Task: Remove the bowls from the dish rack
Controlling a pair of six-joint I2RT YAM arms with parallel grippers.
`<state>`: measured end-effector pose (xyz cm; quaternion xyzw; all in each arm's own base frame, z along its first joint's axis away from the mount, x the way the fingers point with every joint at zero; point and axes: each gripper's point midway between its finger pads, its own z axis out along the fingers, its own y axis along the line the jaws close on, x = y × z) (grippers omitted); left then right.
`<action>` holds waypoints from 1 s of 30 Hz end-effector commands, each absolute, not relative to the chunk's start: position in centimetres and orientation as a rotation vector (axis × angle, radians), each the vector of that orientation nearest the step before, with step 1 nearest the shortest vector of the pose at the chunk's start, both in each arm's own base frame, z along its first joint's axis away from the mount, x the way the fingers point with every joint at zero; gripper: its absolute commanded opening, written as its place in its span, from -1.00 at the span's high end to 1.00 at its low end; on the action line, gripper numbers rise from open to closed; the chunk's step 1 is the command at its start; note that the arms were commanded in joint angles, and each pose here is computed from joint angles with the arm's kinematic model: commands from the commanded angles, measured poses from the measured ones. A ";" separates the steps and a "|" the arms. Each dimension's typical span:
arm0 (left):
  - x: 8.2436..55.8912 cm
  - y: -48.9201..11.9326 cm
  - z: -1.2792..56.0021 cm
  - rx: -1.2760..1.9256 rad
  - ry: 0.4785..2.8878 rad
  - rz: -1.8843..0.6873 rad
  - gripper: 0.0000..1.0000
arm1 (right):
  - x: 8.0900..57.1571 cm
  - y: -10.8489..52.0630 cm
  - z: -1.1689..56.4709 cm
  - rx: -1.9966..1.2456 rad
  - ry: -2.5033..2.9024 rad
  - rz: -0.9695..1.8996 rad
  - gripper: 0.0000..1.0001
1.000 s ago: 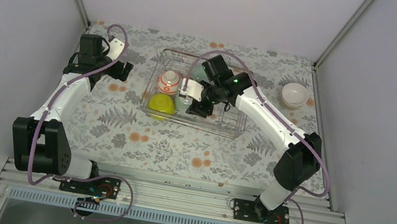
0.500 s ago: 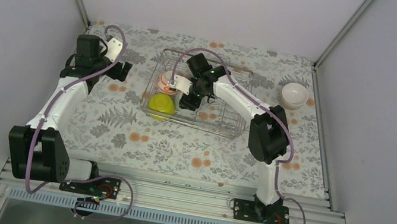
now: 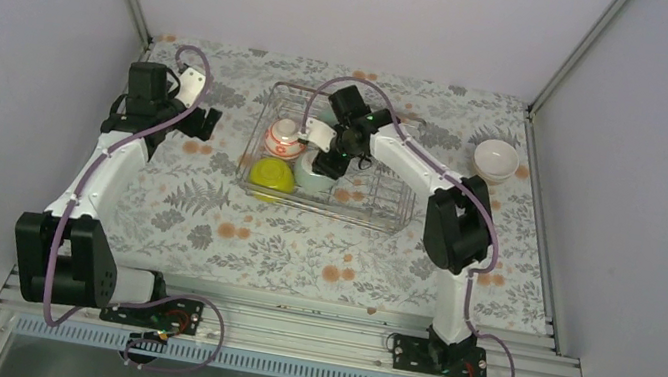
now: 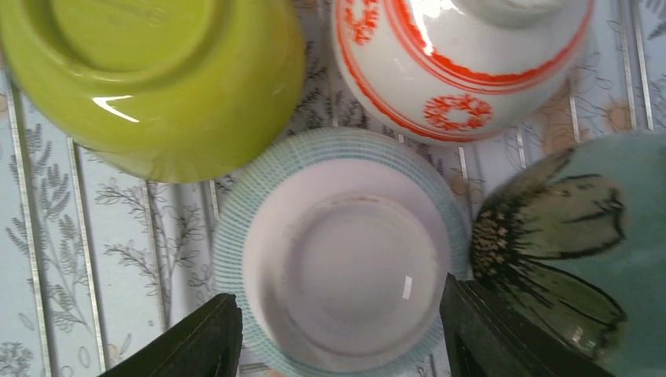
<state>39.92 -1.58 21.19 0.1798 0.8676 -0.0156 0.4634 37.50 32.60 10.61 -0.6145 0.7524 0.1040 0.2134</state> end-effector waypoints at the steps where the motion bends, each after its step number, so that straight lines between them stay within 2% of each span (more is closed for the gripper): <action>1: 39.9 -1.7 21.5 0.442 2.113 -0.054 -1.00 | 39.6 31.7 12.6 -1.608 2.070 0.263 -0.25; 8: 39.9 -1.6 21.2 0.445 2.118 -0.053 -1.00 | 40.3 31.9 11.8 -1.604 2.099 0.325 -0.28; 15: 39.9 -1.3 21.1 0.443 2.119 -0.048 -1.00 | 38.5 33.0 11.8 -1.660 2.105 0.503 -0.29; 30: 40.0 -1.2 20.7 0.440 2.125 -0.064 -1.00 | 38.9 32.6 9.4 -1.671 2.150 0.454 -0.36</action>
